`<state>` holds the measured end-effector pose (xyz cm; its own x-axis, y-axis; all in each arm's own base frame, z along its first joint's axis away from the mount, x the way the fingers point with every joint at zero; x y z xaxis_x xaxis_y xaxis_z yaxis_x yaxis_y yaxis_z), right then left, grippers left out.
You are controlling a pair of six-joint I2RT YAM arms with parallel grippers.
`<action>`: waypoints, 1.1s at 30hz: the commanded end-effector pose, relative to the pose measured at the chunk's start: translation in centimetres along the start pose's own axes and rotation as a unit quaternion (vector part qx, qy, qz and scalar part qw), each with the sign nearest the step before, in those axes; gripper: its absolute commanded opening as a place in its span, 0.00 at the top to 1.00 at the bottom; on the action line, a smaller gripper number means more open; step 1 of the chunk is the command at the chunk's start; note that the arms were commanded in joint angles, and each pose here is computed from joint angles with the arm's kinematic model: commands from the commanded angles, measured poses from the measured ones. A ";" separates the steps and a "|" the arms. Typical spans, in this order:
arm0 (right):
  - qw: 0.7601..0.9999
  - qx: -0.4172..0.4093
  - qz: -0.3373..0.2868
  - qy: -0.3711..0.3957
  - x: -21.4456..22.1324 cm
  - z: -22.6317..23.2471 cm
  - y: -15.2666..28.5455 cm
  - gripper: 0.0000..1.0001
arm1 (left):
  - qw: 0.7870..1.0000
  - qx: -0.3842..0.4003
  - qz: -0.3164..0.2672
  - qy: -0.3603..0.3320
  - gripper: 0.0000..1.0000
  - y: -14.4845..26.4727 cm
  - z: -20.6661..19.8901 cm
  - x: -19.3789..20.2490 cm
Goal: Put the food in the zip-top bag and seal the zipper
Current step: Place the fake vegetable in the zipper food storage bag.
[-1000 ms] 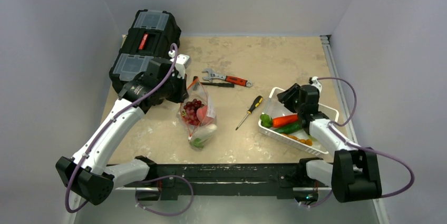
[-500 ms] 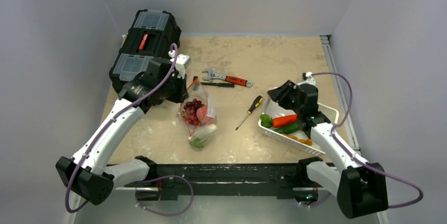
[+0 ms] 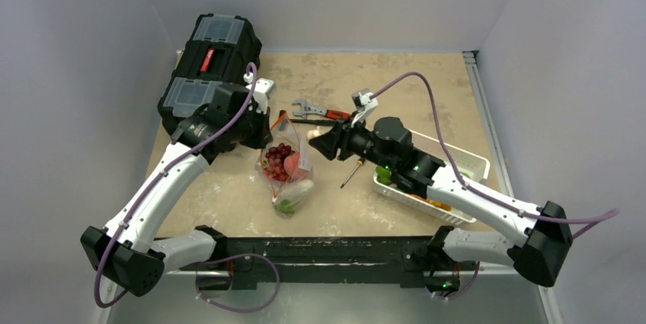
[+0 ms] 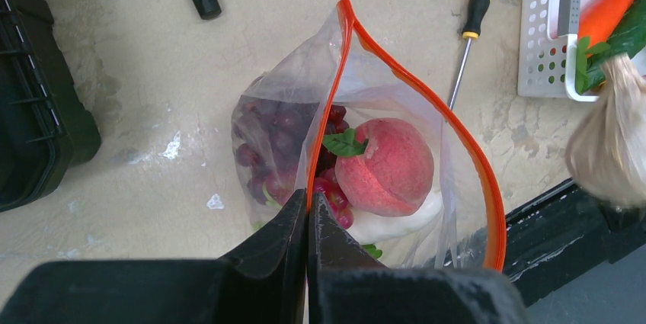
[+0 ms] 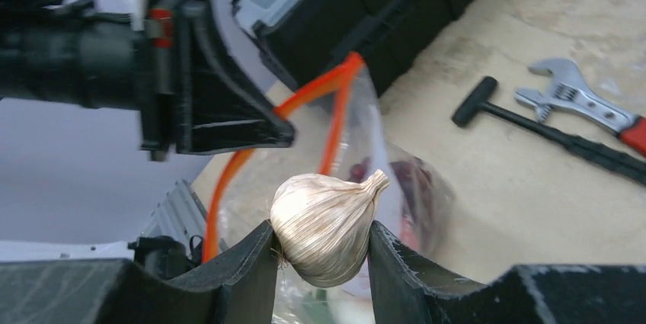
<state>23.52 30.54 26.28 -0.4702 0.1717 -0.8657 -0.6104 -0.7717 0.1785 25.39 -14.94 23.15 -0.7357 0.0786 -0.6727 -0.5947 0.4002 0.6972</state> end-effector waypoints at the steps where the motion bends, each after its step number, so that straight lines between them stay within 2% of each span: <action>1: 0.997 -0.021 -0.032 0.072 -2.5 4.3 -1.0 0.75 | 1.000 0.003 -0.010 -0.013 1.00 0.2 0.0 -0.6; 10: 0.989 0.006 0.001 0.145 -1.5 8.1 -4.5 0.72 | 1.000 0.002 -0.010 -0.012 1.00 0.1 0.1 -0.6; 14: 0.986 0.034 0.027 0.161 -0.3 8.0 -5.7 0.70 | 1.000 0.001 -0.009 -0.013 1.00 0.2 0.1 -0.6; 25: 0.980 0.070 0.044 0.182 1.1 7.3 -6.4 0.45 | 1.000 0.001 -0.010 -0.013 1.00 0.2 0.1 -0.6; 29: 0.978 0.076 0.050 0.185 1.3 7.2 -6.6 0.40 | 1.000 0.001 -0.009 -0.013 1.00 0.1 0.1 -0.6; 33: 0.978 0.075 0.050 0.187 1.3 7.4 -6.5 0.39 | 1.000 0.001 -0.009 -0.013 1.00 0.1 0.1 -0.6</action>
<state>21.84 40.01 25.42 -0.3165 -0.1841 -0.9306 -0.6478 -0.6746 0.3538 25.41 -14.88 23.13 -0.7314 0.0912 -0.6758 -0.5947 0.3997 0.6975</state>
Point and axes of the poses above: each gripper's point midway between its finger pads, its own y axis back along the fingers, its own z axis along the line the jaws close on, x = y × z, the point moved 1 cm from there along y, back along the fingers, and after that the axes turned 5 degrees about y, right-handed, at the moved point
